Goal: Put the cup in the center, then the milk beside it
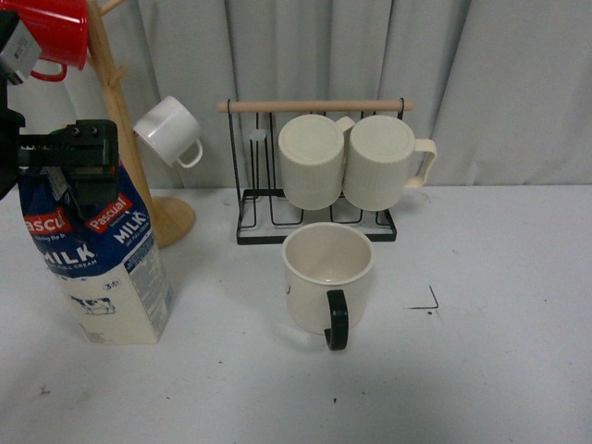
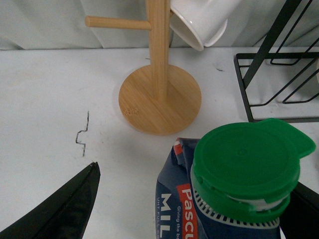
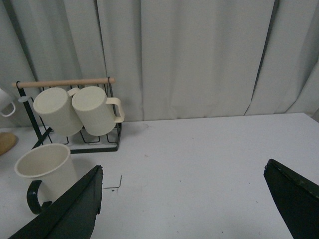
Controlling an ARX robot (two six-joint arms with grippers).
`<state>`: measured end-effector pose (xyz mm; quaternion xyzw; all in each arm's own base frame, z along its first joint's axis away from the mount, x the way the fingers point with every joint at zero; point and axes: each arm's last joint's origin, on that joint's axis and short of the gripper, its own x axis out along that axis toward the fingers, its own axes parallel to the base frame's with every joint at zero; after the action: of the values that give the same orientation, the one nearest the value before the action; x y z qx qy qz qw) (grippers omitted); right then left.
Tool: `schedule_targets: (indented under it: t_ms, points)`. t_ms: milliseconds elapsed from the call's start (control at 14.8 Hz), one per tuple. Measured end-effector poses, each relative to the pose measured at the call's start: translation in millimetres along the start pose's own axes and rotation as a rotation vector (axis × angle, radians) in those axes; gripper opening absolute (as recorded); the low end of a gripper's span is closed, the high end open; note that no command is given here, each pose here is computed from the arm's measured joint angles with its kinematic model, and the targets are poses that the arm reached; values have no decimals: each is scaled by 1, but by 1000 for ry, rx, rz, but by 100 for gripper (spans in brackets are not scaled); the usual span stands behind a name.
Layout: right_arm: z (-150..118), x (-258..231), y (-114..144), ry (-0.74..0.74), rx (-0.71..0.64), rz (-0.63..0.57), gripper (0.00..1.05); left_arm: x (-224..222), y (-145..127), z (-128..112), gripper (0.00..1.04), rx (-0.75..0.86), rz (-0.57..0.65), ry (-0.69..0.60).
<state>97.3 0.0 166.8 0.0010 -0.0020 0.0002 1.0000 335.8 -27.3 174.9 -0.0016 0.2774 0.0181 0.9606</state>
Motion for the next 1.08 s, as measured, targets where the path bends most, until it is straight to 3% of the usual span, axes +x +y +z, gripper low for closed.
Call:
schedule_targets:
  t_ms: [67, 539, 674, 742, 1079]
  points:
    - [0, 0, 0, 0, 0, 0, 98, 2, -2, -1, 94, -7, 9, -1]
    - [0, 0, 0, 0, 0, 0, 98, 2, -9, -1, 32, -11, -12, -11]
    - [0, 0, 0, 0, 0, 0, 98, 1, -10, -1, 9, -18, -13, -4]
    - [0, 0, 0, 0, 0, 0, 98, -1, -12, 0, 4, -24, -20, -3]
    - [0, 0, 0, 0, 0, 0, 98, -25, -40, 9, 4, 23, -85, -20]
